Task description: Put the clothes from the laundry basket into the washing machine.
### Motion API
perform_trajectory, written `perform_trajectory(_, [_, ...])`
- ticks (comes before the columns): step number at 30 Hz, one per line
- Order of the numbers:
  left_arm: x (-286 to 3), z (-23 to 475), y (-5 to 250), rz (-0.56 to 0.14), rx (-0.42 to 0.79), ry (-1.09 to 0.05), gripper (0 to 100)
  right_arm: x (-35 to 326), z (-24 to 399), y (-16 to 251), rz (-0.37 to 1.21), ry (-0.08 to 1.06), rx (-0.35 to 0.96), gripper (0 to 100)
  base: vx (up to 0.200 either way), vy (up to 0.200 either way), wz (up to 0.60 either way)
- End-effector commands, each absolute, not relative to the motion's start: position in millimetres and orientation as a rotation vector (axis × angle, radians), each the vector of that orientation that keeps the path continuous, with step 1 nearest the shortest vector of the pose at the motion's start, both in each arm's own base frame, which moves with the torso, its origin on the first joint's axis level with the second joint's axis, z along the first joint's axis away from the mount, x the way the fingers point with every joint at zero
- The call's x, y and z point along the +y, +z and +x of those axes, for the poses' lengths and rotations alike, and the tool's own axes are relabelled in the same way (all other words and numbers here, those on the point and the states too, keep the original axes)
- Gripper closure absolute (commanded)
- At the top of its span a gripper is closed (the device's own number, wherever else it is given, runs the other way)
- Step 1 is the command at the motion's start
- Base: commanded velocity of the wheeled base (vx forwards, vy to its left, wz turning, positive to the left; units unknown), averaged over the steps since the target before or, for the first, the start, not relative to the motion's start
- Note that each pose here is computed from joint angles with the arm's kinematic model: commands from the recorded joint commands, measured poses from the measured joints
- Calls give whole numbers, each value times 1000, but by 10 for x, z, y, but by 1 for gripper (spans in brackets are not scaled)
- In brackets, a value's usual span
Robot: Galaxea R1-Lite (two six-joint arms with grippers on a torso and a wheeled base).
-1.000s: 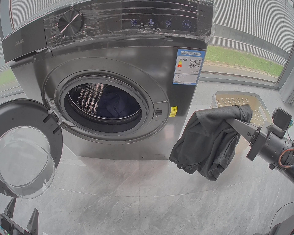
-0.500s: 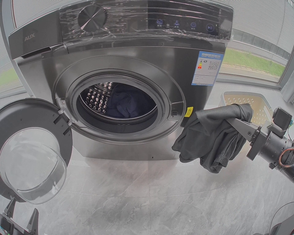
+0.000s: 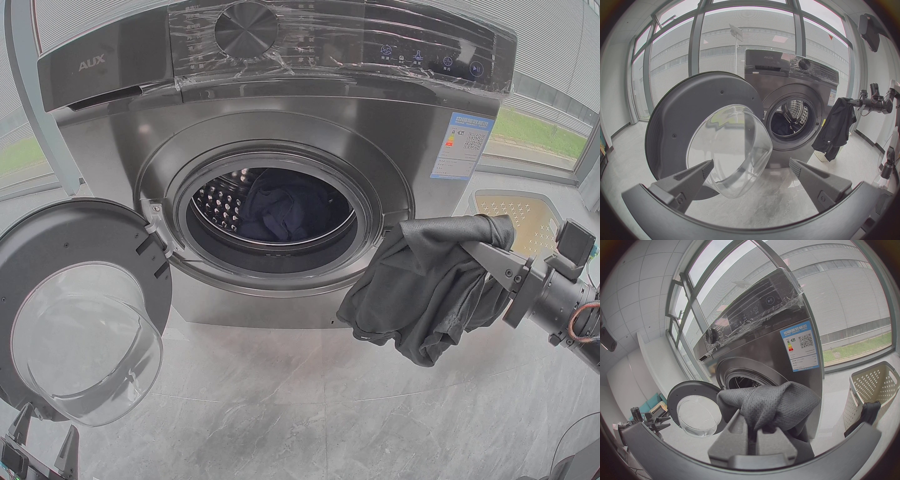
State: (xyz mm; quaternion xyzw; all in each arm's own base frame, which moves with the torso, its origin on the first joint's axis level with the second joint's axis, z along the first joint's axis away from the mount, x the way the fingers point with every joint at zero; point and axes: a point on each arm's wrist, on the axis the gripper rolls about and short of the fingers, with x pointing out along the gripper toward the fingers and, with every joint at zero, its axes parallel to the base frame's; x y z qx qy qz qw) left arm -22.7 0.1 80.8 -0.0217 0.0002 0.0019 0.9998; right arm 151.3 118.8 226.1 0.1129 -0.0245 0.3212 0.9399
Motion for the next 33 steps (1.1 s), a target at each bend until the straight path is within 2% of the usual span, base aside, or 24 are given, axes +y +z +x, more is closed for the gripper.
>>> perform_trajectory(1, [1,-229,759,-44,-2,5,0,1193,1517,2253,230,656,-46,100,0,0,0])
perform_trajectory(9, [1,-229,759,-43,-2,5,0,1194,1519,2246,231,654,-43,100,0,0,0])
perform_trajectory(18, [-1,-228,758,-29,-3,-3,0,1215,1531,2250,236,659,-39,100,0,200,0])
perform_trajectory(21, [0,-228,756,-9,-2,3,0,1334,1590,2205,229,678,-9,100,0,0,0])
perform_trajectory(29, [-1,-228,755,-12,0,-3,0,1717,1744,2255,284,734,20,100,0,0,0])
perform_trajectory(33, [-3,-228,763,-8,-8,-11,0,1863,1795,2246,364,738,0,100,0,0,0])
